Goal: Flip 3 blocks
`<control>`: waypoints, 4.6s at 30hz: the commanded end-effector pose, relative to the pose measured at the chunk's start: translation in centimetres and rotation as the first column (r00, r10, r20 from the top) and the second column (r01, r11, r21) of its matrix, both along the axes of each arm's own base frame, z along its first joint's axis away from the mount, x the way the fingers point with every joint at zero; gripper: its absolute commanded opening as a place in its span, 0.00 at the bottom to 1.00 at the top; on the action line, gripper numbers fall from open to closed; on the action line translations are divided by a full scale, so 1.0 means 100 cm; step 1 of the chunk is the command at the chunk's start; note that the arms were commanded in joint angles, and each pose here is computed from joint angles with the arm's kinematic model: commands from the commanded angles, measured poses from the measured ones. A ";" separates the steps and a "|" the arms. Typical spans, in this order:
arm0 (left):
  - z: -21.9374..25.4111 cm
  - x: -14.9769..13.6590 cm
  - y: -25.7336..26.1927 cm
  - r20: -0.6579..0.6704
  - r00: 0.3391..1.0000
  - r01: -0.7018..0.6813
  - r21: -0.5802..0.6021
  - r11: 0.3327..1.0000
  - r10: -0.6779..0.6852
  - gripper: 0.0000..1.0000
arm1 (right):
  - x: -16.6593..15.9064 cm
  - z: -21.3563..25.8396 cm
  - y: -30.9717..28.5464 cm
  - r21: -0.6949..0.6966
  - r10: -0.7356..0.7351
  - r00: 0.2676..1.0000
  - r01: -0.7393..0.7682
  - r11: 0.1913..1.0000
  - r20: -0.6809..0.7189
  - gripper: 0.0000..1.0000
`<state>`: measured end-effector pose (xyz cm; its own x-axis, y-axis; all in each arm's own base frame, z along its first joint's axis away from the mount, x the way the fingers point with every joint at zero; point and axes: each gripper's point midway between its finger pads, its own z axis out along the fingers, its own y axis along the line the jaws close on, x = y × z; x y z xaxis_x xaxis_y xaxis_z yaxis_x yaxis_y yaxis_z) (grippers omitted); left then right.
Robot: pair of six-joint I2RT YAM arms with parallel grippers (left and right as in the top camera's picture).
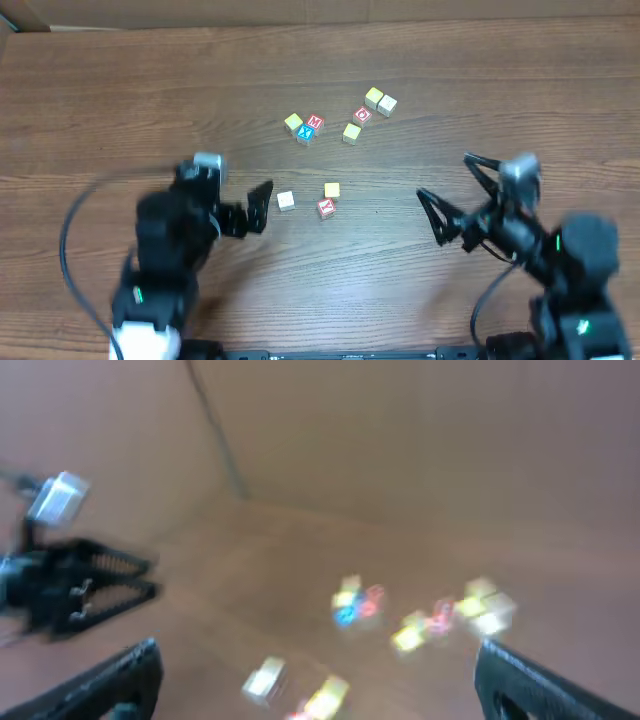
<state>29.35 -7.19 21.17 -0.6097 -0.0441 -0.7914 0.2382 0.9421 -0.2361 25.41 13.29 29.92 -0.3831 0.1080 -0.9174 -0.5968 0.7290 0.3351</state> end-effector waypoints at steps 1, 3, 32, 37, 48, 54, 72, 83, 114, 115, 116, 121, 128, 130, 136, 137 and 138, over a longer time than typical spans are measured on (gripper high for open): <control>0.030 0.022 -0.012 -0.133 0.990 0.045 -0.036 0.998 -0.049 1.00 | 0.009 0.020 0.022 0.120 0.124 0.968 -0.100 0.988 -0.217 1.00; 0.032 0.026 -0.012 -0.277 0.960 0.040 -0.030 0.999 -0.047 1.00 | 0.017 0.014 0.027 0.147 0.149 0.898 -0.096 0.985 -0.414 1.00; -0.055 0.050 -0.019 -0.696 0.716 0.037 -0.037 0.999 -0.053 1.00 | 0.064 -0.197 0.110 -0.400 -0.265 0.536 -0.152 0.904 -0.802 0.97; -0.058 0.051 -0.008 -0.701 0.713 0.009 0.026 1.000 0.011 1.00 | 0.080 -0.220 0.129 -0.388 -0.300 0.512 -0.071 0.919 -0.805 0.96; -0.060 0.054 0.010 -0.694 0.716 -0.028 0.071 0.997 0.070 1.00 | 0.083 -0.278 0.133 -0.418 -0.346 0.428 -0.082 0.905 -0.835 0.81; -0.060 0.054 0.010 -0.694 0.716 -0.028 0.071 0.997 0.070 1.00 | 0.081 -0.291 0.139 -0.414 -0.341 0.414 -0.098 0.905 -0.844 0.61; -0.061 0.054 0.009 -0.695 0.716 -0.029 0.070 0.997 0.069 1.00 | 0.088 -0.264 0.118 -0.490 -0.422 0.407 -0.076 0.868 -0.810 0.22; -0.061 0.053 0.010 -0.698 0.713 -0.028 0.071 0.997 0.070 1.00 | 0.030 -0.207 0.080 -0.569 -0.487 0.337 -0.210 0.795 -0.806 0.18; -0.061 0.049 0.009 -0.711 0.700 -0.026 0.068 0.997 0.067 1.00 | -0.065 -0.281 0.089 -0.579 -0.539 0.242 -0.143 0.803 -0.807 0.22; -0.061 0.049 0.009 -0.711 0.700 -0.026 0.068 0.997 0.067 1.00 | -0.066 -0.283 0.088 -0.581 -0.541 0.240 -0.145 0.801 -0.806 0.22; -0.061 0.049 0.009 -0.711 0.700 -0.026 0.068 0.997 0.067 1.00 | -0.068 -0.286 0.086 -0.583 -0.544 0.236 -0.147 0.799 -0.805 0.22; -0.061 0.050 0.009 -0.708 0.703 -0.026 0.068 0.997 0.067 1.00 | -0.071 -0.290 0.083 -0.586 -0.547 0.233 -0.150 0.796 -0.804 0.25; -0.061 0.053 0.009 -0.699 0.712 -0.027 0.067 0.997 0.067 1.00 | -0.069 -0.290 0.085 -0.580 -0.540 0.240 -0.144 0.802 -0.807 0.27; -0.060 0.054 0.009 -0.696 0.715 -0.028 0.067 0.997 0.066 1.00 | -0.069 -0.290 0.085 -0.580 -0.540 0.240 -0.145 0.802 -0.807 0.32; -0.060 0.055 0.009 -0.692 0.719 -0.028 0.066 0.997 0.066 1.00 | -0.069 -0.290 0.085 -0.580 -0.540 0.240 -0.144 0.802 -0.807 0.57; -0.060 0.055 0.009 -0.692 0.719 -0.028 0.066 0.997 0.066 1.00 | -0.069 -0.290 0.085 -0.580 -0.540 0.240 -0.144 0.802 -0.807 0.57; -0.060 0.055 0.009 -0.692 0.719 -0.028 0.066 0.997 0.066 1.00 | -0.069 -0.290 0.086 -0.580 -0.540 0.240 -0.144 0.802 -0.807 0.57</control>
